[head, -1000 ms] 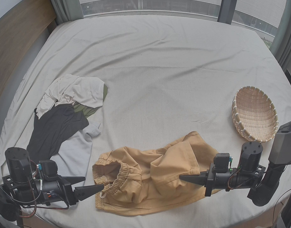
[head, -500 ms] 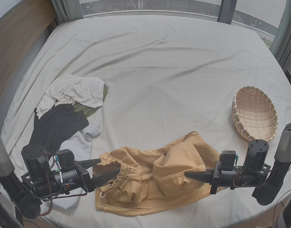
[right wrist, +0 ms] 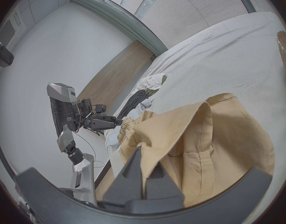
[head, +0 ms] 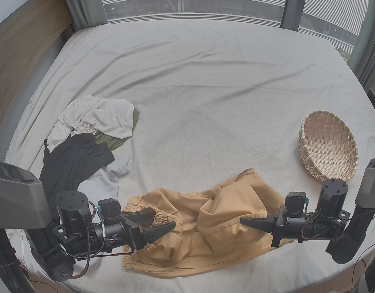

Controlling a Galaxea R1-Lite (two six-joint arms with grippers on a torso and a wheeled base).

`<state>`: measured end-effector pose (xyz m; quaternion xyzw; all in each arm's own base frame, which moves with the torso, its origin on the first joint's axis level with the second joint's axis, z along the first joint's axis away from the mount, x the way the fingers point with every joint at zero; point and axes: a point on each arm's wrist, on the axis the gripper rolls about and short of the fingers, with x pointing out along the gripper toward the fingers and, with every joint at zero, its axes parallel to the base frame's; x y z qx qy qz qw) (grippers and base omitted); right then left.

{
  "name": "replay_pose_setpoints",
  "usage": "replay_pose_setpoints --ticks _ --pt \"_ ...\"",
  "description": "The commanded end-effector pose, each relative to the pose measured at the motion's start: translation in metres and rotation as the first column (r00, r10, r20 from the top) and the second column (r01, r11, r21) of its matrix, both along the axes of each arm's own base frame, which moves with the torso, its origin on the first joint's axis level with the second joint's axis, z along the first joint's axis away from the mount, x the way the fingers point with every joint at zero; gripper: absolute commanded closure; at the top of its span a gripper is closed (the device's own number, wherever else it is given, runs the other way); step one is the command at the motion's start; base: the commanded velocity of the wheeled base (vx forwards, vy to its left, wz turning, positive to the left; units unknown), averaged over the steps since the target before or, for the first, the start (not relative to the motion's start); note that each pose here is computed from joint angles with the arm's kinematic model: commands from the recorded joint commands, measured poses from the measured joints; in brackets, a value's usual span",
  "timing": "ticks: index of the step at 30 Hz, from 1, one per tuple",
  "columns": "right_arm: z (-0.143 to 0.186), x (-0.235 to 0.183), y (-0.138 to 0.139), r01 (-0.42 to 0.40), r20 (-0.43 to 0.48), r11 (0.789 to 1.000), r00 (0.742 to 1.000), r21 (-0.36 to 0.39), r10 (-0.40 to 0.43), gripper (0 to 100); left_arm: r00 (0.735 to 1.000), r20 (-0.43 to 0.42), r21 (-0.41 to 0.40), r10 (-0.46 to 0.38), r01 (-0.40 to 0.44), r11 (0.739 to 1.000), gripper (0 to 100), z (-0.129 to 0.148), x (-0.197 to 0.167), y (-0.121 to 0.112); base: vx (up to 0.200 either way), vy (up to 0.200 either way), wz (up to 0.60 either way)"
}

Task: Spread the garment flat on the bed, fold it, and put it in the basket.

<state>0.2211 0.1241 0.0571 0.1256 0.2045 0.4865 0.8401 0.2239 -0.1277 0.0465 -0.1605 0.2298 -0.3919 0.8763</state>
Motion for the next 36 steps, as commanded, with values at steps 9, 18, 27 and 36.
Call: replay_pose_setpoints --ticks 9,18,27,36 --pt "0.0 0.0 0.0 0.003 -0.001 1.0 1.0 0.0 -0.003 100 0.997 -0.049 0.029 -0.062 0.063 0.998 0 -0.017 -0.004 -0.016 0.0 0.0 0.0" --pt "-0.001 0.0 0.0 0.001 -0.003 1.0 1.0 -0.002 -0.001 100 0.998 -0.052 0.045 -0.04 0.042 0.998 100 -0.026 0.004 -0.021 0.0 0.0 0.0" --pt "0.0 -0.001 -0.003 0.012 -0.006 1.0 1.0 -0.002 -0.012 100 0.999 -0.024 0.035 -0.04 0.041 0.999 100 -0.018 0.003 -0.02 0.0 0.0 0.0" --pt "0.015 -0.004 -0.01 0.027 0.036 0.999 0.999 0.029 -0.028 100 0.994 0.104 -0.046 -0.025 0.03 0.998 100 0.023 -0.001 -0.014 0.0 0.0 0.0"
